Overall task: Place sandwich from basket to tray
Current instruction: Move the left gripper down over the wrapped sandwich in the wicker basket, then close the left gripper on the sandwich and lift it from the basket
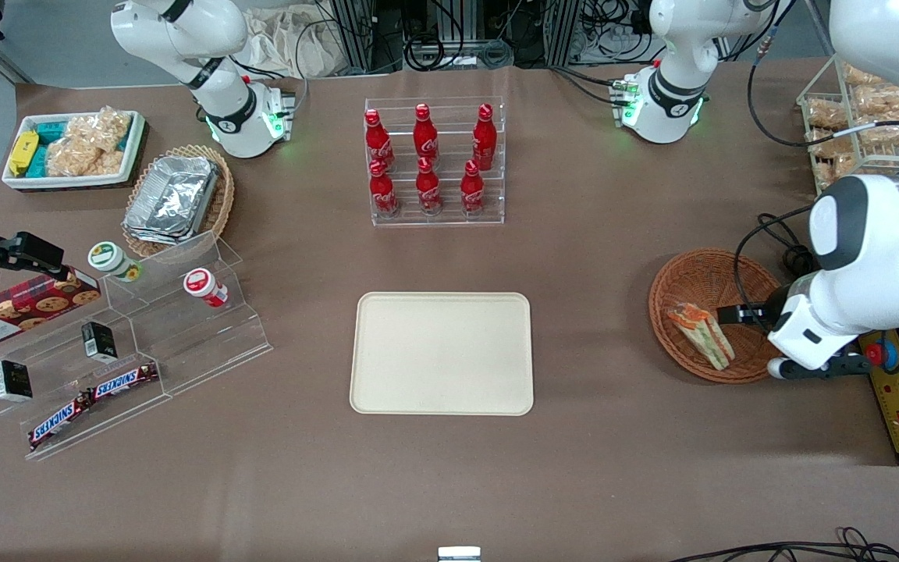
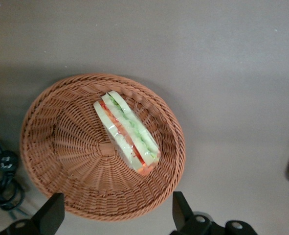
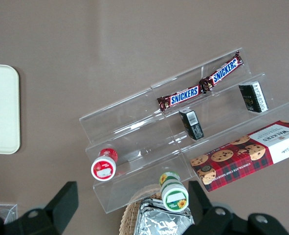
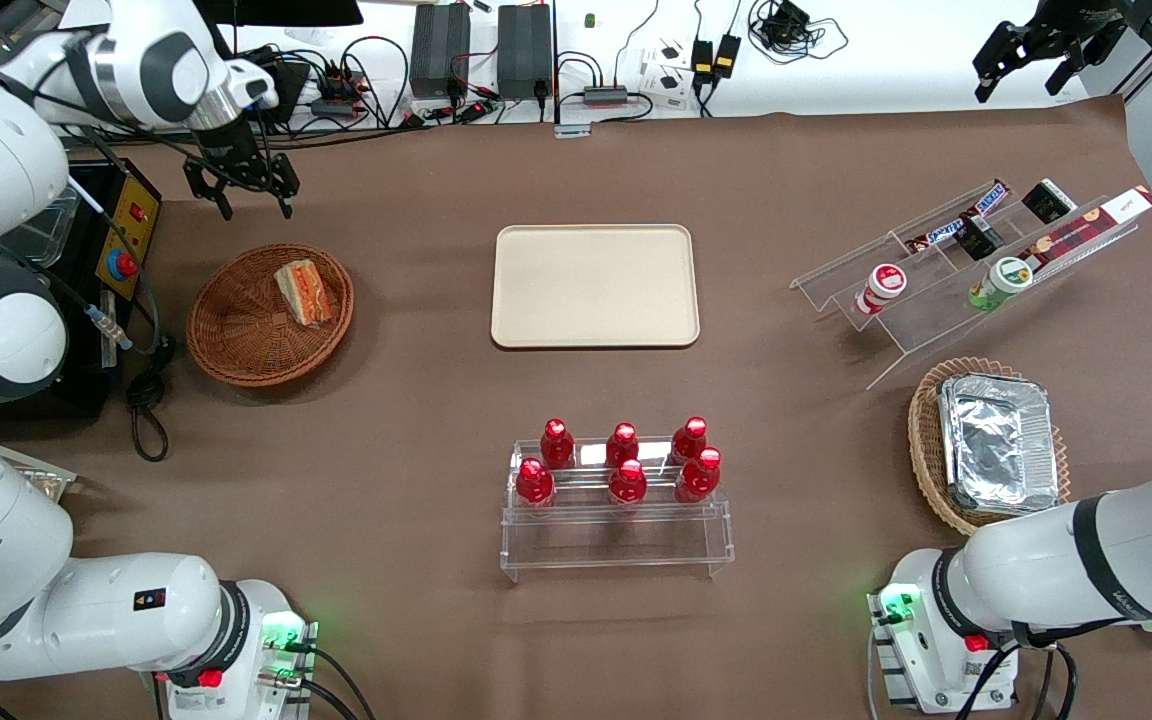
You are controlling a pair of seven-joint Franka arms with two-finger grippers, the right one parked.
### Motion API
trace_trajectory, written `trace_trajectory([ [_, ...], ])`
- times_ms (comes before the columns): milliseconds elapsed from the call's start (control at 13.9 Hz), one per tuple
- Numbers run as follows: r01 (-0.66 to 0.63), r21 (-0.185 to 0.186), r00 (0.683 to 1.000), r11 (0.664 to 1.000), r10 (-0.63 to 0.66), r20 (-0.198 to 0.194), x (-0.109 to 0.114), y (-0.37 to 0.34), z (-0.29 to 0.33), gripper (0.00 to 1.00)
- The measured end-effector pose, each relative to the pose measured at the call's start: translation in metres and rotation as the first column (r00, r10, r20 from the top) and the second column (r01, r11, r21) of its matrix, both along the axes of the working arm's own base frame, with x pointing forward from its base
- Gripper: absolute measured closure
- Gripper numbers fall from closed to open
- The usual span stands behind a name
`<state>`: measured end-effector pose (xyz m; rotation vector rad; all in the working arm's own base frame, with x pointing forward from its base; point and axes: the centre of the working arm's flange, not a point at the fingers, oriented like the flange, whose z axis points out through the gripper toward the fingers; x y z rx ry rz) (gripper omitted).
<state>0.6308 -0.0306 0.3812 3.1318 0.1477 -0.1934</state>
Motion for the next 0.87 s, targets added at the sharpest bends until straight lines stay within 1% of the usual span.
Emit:
trace_trajectory([
  [72, -0.033, 0.001, 0.999, 0.999, 0.033, 0.022, -0.002, 0.0, -0.014, 0.01],
  [216, -0.097, 0.002, 0.994, 0.995, 0.097, 0.045, -0.01, 0.001, -0.041, 0.01],
  [361, -0.174, 0.004, 0.983, 0.985, 0.174, 0.051, -0.015, 0.001, -0.064, 0.01],
  [505, -0.231, 0.002, 0.971, 0.973, 0.231, 0.056, -0.015, 0.001, -0.084, 0.01],
  [866, -0.268, -0.009, 0.961, 0.963, 0.268, 0.072, -0.021, 0.002, -0.124, 0.02],
])
